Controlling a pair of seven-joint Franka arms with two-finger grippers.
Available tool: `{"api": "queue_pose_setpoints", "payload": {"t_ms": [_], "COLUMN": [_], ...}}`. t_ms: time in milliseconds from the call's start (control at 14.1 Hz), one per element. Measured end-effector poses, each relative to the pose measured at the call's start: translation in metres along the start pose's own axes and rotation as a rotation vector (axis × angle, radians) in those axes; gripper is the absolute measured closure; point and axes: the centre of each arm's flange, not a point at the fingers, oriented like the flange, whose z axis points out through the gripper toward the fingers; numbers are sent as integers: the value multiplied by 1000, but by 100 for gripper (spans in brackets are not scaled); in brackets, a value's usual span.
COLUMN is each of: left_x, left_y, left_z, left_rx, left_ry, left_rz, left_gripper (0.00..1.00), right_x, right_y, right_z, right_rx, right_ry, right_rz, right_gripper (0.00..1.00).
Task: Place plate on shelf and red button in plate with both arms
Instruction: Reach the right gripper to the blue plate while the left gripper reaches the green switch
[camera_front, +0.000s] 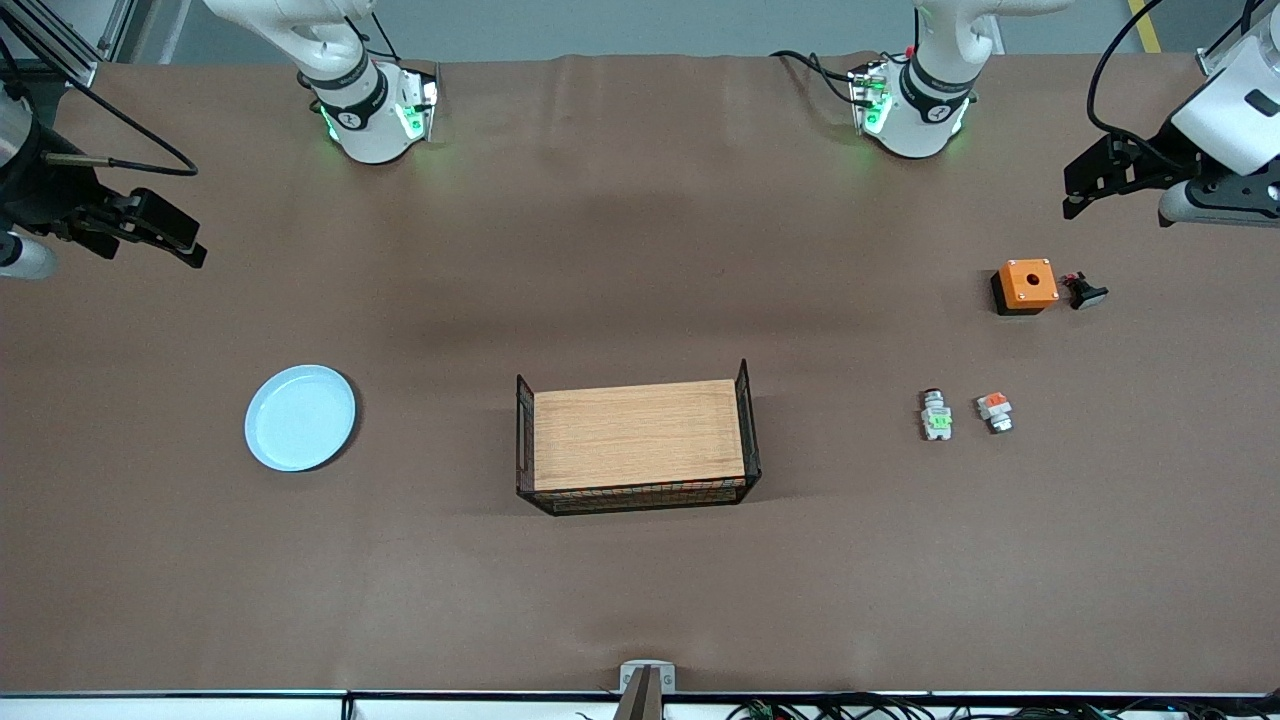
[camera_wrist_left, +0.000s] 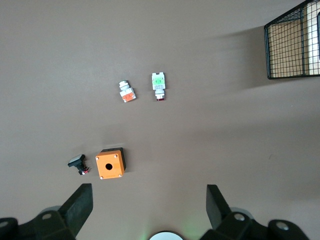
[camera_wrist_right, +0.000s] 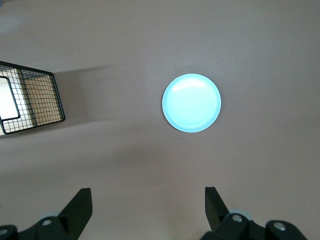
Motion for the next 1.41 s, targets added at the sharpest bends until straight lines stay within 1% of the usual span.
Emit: {"api": "queue_pose_setpoints", "payload": {"t_ms": [636,778,919,1061,1202,1273,1414], "left_x": [0,2,8,19,29,34,45], "left_y": [0,1,4,7,7,6,4], "left_z": [2,10,24,52,96,122,173], "left_rx": [0,0,0,0,-1,-3,-6], "left_ry": [-4,-20,-22,-18,-9,-4,-3], "left_rz": [0,2,8,14,15,13,11], "left_gripper": [0,0,0,0,0,0,0], "right_x": [1,3,9,21,39,47,60], "right_y": [6,20,43,68,96,113,159], "right_z": [0,2,10,33,72,96,142], "right_rx": [-5,-24,-33,-38,-57,-62,-54], "right_ry": [-5,-6,-19,-42,-58,-67,-86], "right_rz": [10,34,76,120,140,128,83], "right_gripper": [0,0,0,0,0,0,0]}}
